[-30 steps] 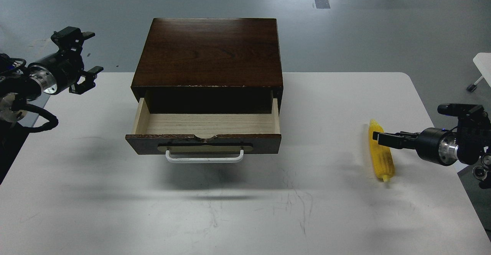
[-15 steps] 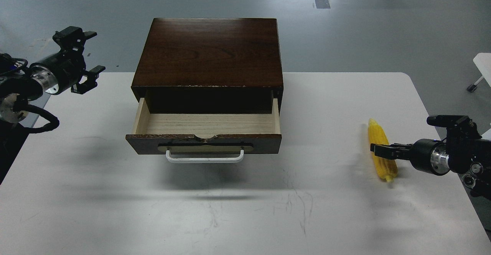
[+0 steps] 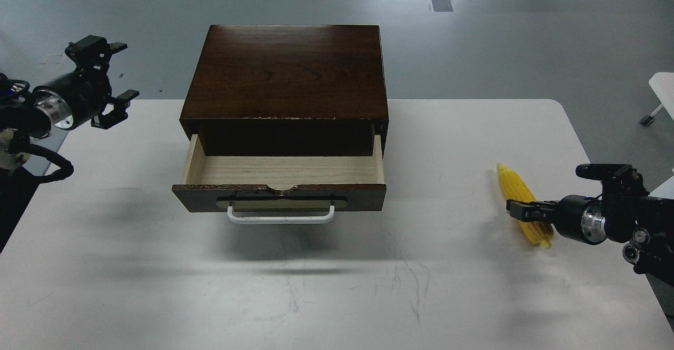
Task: Put corn in drawer with both arms
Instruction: 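Grasp the corn with the right gripper and lift it, then lower the held corn into the open drawer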
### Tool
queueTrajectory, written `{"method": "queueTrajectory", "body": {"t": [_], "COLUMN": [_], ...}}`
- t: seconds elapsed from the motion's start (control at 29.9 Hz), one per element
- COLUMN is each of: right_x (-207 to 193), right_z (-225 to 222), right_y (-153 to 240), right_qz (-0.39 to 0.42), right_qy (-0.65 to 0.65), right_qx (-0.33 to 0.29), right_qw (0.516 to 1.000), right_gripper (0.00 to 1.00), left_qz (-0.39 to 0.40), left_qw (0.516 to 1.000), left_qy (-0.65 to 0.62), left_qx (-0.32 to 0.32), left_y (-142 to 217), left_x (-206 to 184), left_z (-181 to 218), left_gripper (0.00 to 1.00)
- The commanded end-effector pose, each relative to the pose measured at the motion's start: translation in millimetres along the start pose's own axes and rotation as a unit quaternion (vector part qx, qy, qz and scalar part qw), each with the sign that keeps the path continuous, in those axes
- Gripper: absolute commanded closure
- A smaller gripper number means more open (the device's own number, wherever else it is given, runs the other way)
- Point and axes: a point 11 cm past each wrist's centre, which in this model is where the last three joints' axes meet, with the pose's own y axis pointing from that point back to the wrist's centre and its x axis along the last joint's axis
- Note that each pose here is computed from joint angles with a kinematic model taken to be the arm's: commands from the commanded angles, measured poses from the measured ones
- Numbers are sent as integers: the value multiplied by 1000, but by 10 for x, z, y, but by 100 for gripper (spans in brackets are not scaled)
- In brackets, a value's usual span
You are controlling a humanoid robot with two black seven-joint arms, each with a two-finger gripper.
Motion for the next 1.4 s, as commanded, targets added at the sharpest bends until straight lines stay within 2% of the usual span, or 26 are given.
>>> {"method": "queueTrajectory", "body": {"t": [0.0,0.1,0.17,0.3,0.37,0.54,0.64,0.7,0.77,0.84,0.94,1.1,1.37], "right_x": [110,344,870,1532,1964,2356,2381,2381,2368,2310,2209,1896,1504], "right_z": [-35,-89,-273,-488,-786,-1410,-1880,-2089,-2429,-2971,-3410,-3785,-3725], "right_y": [8,39,149,428,609,763,733,692,629,598,622,462,325], "right_qz": [24,64,129,193,229,261,255,254,254,256,247,192,132], "right_qy": [3,17,52,132,245,415,505,528,551,574,595,608,586], "right_qx": [8,15,42,66,87,136,185,198,223,266,298,323,329], "right_qw": [1000,998,989,970,938,861,804,786,763,731,704,699,728], "right_gripper": [87,88,88,88,88,89,89,89,89,88,88,87,87], "left_qz": [-2,-1,0,0,2,2,2,2,1,2,4,10,18], "left_qw": [1000,1000,1000,1000,1000,1000,1000,1000,1000,1000,1000,1000,1000], "left_qy": [-2,-2,-4,-4,-5,-5,-5,-4,-4,-5,-5,-8,-11], "left_qx": [0,0,-1,-2,-2,-2,-2,-1,-1,-1,0,-2,-3], "left_y": [-14,-9,1,2,6,6,6,4,-3,2,12,52,106], "left_x": [-19,-12,6,10,18,18,22,21,13,19,34,95,172], "left_z": [3,5,21,40,42,42,58,52,55,58,55,83,98], "left_gripper": [1,1,1,1,1,1,1,1,1,1,1,1,1]}}
